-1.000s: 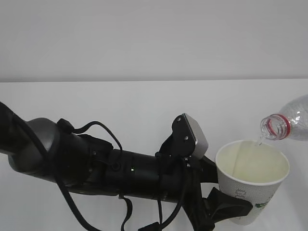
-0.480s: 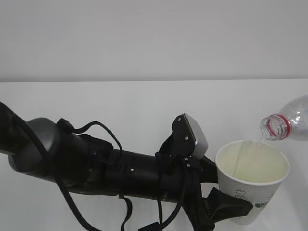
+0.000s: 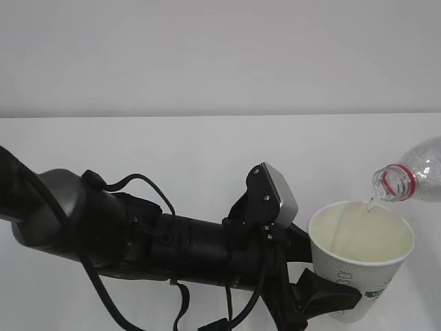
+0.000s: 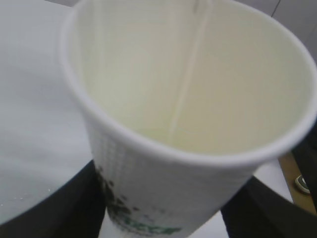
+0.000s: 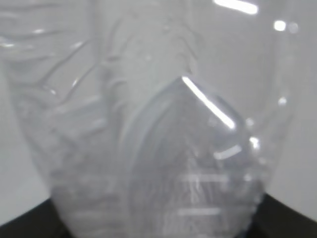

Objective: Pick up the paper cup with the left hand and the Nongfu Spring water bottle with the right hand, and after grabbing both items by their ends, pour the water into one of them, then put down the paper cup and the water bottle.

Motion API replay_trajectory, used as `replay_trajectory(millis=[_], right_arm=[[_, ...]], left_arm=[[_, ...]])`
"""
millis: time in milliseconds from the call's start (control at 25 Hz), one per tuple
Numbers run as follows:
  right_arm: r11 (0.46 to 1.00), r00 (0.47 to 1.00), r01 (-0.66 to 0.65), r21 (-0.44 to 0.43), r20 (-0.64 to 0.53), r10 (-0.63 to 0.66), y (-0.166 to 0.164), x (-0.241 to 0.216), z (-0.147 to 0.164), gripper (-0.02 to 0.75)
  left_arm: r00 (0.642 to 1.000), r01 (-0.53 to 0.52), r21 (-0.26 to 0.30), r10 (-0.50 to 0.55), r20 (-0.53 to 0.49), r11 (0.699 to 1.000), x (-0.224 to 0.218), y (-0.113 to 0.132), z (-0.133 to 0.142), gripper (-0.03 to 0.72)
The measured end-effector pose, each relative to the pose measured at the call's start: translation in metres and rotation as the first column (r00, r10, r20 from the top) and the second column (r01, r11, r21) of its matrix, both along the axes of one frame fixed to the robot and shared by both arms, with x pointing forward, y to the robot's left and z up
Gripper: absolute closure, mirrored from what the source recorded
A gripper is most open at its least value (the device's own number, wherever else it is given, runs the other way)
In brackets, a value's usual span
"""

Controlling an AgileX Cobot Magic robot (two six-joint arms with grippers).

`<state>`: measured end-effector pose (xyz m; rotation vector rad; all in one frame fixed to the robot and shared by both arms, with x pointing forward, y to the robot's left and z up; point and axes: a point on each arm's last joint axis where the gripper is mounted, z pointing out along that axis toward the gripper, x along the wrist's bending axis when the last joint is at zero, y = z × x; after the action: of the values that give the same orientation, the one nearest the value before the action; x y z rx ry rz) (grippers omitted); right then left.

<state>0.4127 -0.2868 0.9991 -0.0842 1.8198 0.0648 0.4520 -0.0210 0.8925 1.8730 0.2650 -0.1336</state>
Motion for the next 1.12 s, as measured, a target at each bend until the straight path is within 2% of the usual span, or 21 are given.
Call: replay_trajectory(millis=[1120], right_arm=[[1.0,1.0,-0.003,-0.009,0.007,0.003,0.0001,0.0001,0.0006,0.307]], left_arm=[[1.0,0.0,0.003,0.0,-0.003,1.0,0.0,0.0,-0.0015,0.2]])
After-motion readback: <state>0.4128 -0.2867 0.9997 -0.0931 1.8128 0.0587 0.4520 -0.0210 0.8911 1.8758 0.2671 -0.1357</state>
